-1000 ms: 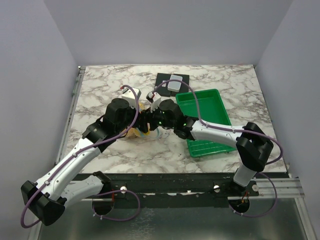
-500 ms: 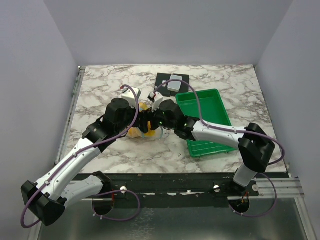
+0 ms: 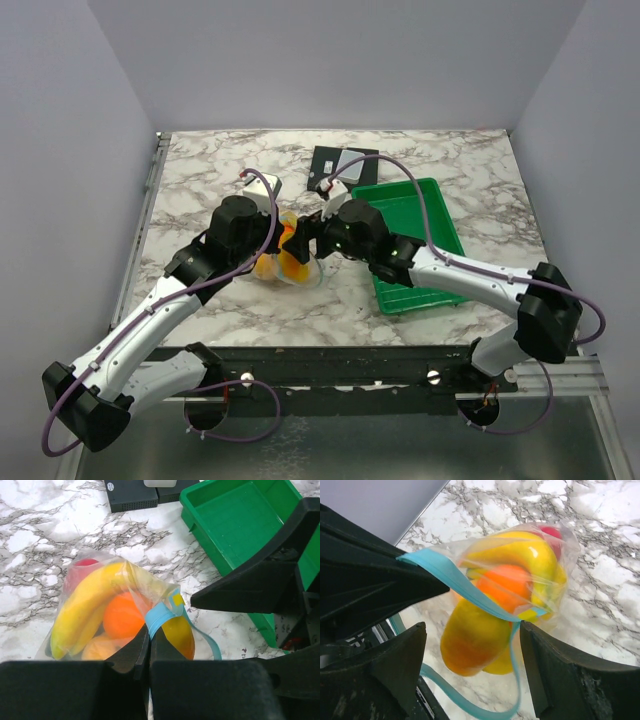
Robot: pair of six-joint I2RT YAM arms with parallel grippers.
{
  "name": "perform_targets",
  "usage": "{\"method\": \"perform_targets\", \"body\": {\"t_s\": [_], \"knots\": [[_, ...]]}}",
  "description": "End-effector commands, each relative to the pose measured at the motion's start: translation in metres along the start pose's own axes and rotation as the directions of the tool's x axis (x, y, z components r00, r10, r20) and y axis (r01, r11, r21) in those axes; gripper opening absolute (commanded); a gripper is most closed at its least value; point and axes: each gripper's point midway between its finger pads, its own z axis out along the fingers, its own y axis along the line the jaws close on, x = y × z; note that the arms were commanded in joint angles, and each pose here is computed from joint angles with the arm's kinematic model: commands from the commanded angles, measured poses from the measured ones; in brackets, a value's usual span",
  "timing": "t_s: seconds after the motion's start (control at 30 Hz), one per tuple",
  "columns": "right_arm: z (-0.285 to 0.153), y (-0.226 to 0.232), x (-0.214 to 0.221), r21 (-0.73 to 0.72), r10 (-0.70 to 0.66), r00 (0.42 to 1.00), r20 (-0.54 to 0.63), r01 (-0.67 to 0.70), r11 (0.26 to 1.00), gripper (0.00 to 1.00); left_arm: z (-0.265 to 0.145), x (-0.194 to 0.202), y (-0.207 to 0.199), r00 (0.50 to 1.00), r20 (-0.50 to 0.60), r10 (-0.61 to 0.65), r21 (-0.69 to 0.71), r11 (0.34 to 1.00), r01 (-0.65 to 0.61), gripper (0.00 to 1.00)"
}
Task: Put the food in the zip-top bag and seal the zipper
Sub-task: Place the fake fruit in the zipper food storage bag, then adjust the zipper food storage bag at the center of the board.
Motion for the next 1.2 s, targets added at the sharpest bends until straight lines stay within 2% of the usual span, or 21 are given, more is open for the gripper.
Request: {"method": "perform_targets", "body": {"t_s": [0.0, 0.17, 0.47, 1.0, 1.1, 1.17], "knots": [[-0.018, -0.015, 0.014, 0.095, 0.035, 0.999, -0.023, -0.033, 0.995, 0.80, -0.002, -0.012, -0.006, 0.999, 0.046, -0.022, 0.032, 0.999, 0.021, 0.00], [-0.031, -0.032, 0.028, 0.188, 0.097, 0.994, -0.044, -0.087, 0.978, 0.77, -0.001, -0.011, -0.005, 0.999, 0.045, -0.024, 0.029, 0.999, 0.023, 0.00], [-0.046, -0.029, 0.056, 0.159, 0.197, 0.978, -0.068, -0.185, 0.970, 0.70, -0.001, -0.011, -0.005, 0.999, 0.041, -0.025, 0.031, 0.999, 0.023, 0.00], [-0.017, -0.008, 0.093, 0.151, 0.270, 0.954, -0.134, -0.250, 0.956, 0.61, 0.001, -0.009, -0.005, 0.999, 0.033, -0.021, 0.031, 0.999, 0.020, 0.00], [-0.012, -0.019, 0.096, 0.219, 0.272, 0.953, -0.131, -0.240, 0.946, 0.55, 0.000, -0.009, -0.005, 0.999, 0.035, -0.021, 0.028, 0.999, 0.020, 0.00], [-0.011, -0.025, 0.092, 0.255, 0.268, 0.956, -0.114, -0.233, 0.938, 0.42, 0.000, -0.009, -0.005, 0.999, 0.036, -0.021, 0.028, 0.999, 0.020, 0.00]]}}
